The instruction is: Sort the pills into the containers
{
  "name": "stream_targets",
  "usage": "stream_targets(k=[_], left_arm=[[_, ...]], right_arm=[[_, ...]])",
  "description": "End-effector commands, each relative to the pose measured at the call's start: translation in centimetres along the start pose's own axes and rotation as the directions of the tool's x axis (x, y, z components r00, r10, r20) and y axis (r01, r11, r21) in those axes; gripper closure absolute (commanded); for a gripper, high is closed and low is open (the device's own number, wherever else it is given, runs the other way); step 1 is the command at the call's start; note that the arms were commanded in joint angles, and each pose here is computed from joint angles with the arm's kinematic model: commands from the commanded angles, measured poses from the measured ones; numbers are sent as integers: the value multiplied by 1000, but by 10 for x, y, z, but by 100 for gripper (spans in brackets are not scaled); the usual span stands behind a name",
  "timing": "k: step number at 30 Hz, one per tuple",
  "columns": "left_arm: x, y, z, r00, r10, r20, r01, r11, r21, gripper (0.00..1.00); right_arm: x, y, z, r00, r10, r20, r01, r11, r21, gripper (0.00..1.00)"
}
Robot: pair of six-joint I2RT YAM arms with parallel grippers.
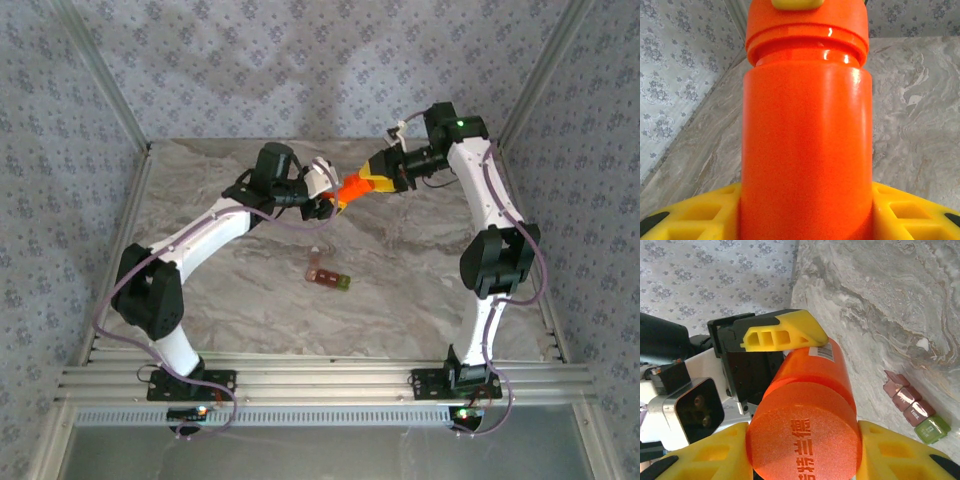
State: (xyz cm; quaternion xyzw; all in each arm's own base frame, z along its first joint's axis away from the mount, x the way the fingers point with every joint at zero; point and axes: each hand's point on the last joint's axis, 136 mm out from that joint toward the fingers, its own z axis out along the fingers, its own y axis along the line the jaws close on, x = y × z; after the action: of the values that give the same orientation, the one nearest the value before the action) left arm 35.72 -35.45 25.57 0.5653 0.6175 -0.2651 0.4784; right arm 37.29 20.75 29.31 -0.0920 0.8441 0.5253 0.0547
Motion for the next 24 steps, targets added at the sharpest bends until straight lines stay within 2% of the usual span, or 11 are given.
stream_targets(k=[1,7,13,17,24], left_arm=[[-26,-29,-1,995,80,66,-88,989,118,100],[-23,-30,5,994,97,43,-101,989,104,100],[-20,-22,12,992,115,49,-115,993,3,100],[-25,-17,13,987,144,66,-141,989,-51,100],[-25,-8,17,970,239,34,-231,961,-155,100]], right_arm=[[0,2,8,999,-52,-12,53,999,5,63],[8,-4,28,997,-26,-66,29,999,42,63],[10,-18,44,994,51,-97,-42,994,97,65],[11,-13,48,992,60,-112,-53,996,66,65],[2,-17,50,989,117,-95,-111,992,64,61]])
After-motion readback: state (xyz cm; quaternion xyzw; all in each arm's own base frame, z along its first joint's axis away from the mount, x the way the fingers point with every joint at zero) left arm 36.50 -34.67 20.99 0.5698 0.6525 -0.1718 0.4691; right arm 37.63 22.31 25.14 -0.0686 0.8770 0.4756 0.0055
